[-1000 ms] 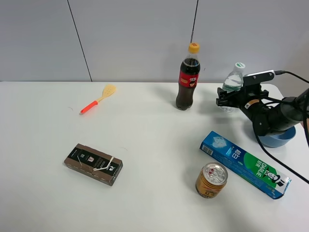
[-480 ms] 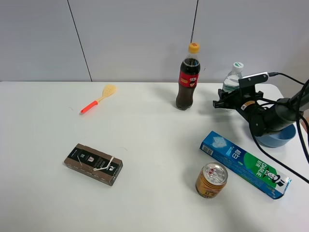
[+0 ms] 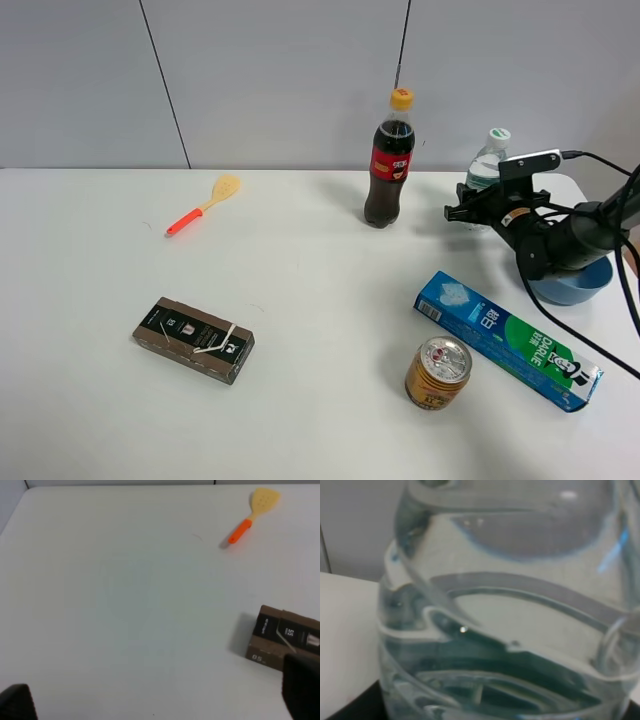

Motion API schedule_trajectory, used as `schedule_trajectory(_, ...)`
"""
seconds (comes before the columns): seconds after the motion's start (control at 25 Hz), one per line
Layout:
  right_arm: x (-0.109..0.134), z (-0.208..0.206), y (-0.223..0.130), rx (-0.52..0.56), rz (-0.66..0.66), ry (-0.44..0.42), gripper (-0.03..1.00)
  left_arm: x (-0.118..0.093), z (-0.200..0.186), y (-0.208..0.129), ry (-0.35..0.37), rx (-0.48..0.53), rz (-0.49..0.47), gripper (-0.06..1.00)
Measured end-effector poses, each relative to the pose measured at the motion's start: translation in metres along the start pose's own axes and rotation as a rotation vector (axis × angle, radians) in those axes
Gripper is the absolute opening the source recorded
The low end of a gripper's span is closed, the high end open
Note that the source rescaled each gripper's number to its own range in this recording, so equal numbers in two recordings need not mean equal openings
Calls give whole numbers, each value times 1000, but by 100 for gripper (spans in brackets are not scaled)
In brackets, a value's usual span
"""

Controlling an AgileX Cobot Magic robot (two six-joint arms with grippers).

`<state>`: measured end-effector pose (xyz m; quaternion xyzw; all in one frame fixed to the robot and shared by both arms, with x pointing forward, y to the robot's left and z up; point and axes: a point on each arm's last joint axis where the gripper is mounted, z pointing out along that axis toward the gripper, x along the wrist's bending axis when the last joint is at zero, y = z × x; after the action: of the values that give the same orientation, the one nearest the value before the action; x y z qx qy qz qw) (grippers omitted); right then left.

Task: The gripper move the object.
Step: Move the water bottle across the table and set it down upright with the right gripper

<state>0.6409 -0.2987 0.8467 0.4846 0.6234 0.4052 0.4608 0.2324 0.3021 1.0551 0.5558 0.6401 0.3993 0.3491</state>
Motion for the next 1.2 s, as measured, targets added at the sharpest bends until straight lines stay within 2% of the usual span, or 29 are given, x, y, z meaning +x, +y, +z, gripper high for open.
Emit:
schedule_trajectory(0.16,6,-4,18,51,-14,28,0,0,0,0,0,0,0,100)
schedule_trajectory(0.44,15,-29,90,36,-45,69,0,0,0,0,0,0,0,100)
schedule_trajectory(0.76,24,-91,160,-11,-17,107,0,0,0,0,0,0,0,100)
schedule_trajectory(0.92,47,-119,184,-9,-31,183,0,0,0,0,0,0,0,100)
schedule_trajectory(1.2,113,-147,198,-31,-64,392,0,0,0,0,0,0,0,100)
